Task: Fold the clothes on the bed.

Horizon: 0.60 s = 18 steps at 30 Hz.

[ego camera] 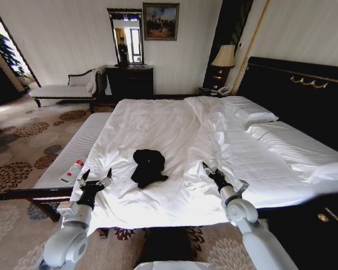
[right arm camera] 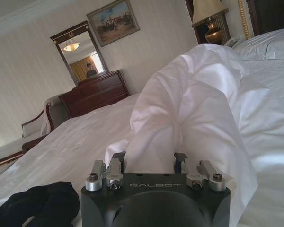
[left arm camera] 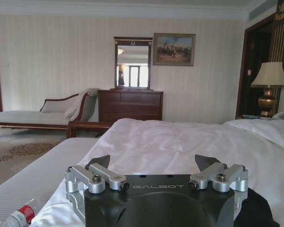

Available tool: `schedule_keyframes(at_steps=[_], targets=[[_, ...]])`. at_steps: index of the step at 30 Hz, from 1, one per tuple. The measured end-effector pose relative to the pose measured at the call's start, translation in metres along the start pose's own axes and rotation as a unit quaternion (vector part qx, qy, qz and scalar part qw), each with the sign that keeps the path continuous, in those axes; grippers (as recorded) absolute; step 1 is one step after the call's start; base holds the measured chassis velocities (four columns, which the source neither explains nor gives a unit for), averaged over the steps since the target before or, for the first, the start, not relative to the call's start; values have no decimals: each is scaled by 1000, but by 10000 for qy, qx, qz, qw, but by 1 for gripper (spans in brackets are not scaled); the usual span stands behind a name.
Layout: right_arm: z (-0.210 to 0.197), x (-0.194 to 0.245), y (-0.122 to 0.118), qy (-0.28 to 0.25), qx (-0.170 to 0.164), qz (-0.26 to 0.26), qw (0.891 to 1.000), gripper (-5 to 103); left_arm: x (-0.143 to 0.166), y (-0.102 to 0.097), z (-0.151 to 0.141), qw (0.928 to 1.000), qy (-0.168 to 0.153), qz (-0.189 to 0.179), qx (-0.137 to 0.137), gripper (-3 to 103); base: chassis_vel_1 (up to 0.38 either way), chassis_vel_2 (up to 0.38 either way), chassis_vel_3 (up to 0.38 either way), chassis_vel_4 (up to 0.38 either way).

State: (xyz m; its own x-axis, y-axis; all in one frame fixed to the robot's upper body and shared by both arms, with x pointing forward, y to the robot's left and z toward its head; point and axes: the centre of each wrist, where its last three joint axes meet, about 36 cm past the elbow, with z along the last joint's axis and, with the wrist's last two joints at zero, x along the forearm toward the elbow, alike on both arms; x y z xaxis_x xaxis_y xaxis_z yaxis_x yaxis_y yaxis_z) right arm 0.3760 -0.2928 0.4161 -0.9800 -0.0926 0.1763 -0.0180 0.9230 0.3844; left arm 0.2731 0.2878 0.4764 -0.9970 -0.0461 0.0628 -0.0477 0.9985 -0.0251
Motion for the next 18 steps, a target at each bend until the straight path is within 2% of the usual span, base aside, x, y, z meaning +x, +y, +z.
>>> schedule_keyframes(at_steps=[1,2,4,7,10,11,13,18], targets=[[0,2,0,-6,21,8,10000,44,1,-1,0,10000,3,11,-19,100,0,0,0,0],[0,3,0,-10,33,11,10000,44,2,-2,0,10000,9,21,-25,100,0,0,0,0],[0,5,0,-9,54,7,10000,34,3,-3,1,10000,18,26,-21,100,0,0,0,0],[-1,7,0,-5,82,-9,10000,28,3,-3,1,10000,22,29,-18,100,0,0,0,0],[0,8,0,-4,149,-10,9999,12,2,-3,2,10000,26,33,-21,100,0,0,0,0],[0,8,0,-4,149,-10,9999,12,2,-3,2,10000,26,33,-21,100,0,0,0,0],[2,9,1,-4,185,2,9998,3,2,-2,1,10000,9,36,-26,100,0,0,0,0],[0,10,3,-35,209,-5,9998,3,0,-1,0,10000,-21,43,-38,100,0,0,0,0]])
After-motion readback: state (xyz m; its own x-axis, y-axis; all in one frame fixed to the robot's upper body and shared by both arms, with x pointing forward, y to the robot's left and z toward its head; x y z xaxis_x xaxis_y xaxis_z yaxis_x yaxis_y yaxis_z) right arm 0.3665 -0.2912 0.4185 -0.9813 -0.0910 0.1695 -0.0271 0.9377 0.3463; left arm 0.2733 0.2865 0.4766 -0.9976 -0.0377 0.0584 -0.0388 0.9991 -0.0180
